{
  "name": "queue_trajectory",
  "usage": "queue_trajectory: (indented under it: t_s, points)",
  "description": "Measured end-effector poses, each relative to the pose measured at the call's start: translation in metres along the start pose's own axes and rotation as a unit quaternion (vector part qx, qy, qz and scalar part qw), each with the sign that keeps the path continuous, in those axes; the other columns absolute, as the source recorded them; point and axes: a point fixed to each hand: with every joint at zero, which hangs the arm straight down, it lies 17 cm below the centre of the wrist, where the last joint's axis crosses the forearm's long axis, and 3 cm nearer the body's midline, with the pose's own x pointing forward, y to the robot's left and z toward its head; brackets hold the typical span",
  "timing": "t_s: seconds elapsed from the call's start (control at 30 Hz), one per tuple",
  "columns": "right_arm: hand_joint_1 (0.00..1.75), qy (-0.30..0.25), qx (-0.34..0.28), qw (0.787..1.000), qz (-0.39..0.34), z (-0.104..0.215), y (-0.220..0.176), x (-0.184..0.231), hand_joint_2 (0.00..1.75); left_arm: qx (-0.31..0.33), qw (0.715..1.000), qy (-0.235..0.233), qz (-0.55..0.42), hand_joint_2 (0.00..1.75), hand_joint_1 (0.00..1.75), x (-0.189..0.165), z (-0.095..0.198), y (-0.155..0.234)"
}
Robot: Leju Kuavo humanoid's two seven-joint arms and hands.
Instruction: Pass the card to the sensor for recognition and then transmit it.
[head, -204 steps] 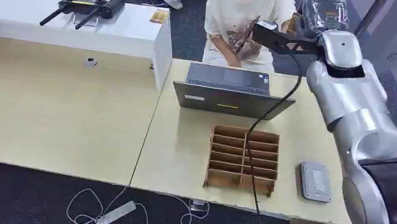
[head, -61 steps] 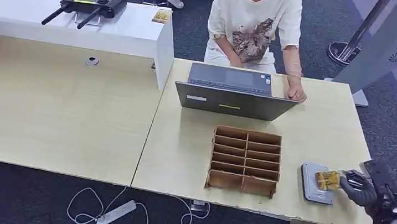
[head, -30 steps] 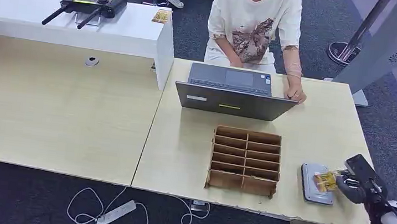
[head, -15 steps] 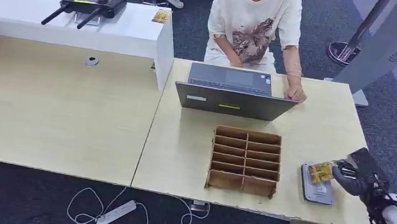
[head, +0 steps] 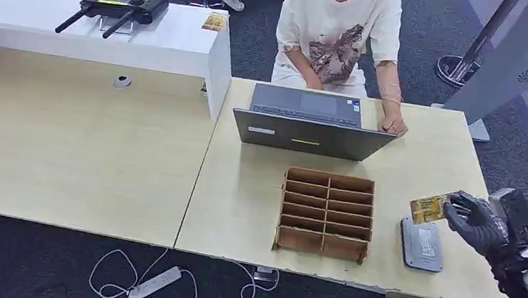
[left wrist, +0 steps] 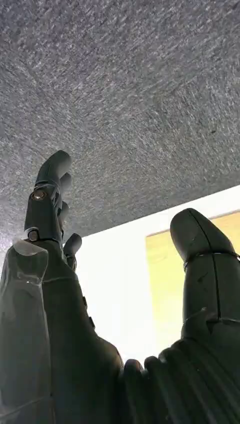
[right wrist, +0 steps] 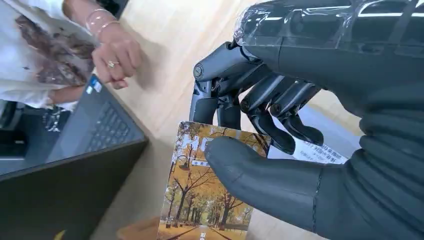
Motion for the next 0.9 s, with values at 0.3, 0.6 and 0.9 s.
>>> queue_trajectory:
  t_s: [0.3, 0.6, 0.9]
  points:
    - [1.75, -0.048, -0.005, 0.998, 0.045, -0.008, -0.004, 0.045, 1.75, 0.004, 1.0, -0.001, 0.001, 1.75, 0.0, -0.001, -0.001, 0.003]
    - [1.75, -0.101, -0.054, 0.978, 0.177, -0.034, 0.009, 0.094, 1.75, 0.006, 1.0, -0.001, 0.002, 1.75, 0.0, 0.001, 0.0, 0.001]
    - [1.75, -0.153, -0.062, 0.96, 0.227, -0.048, 0.037, 0.139, 1.75, 0.005, 1.0, -0.003, 0.002, 1.75, 0.0, 0.004, 0.002, -0.003]
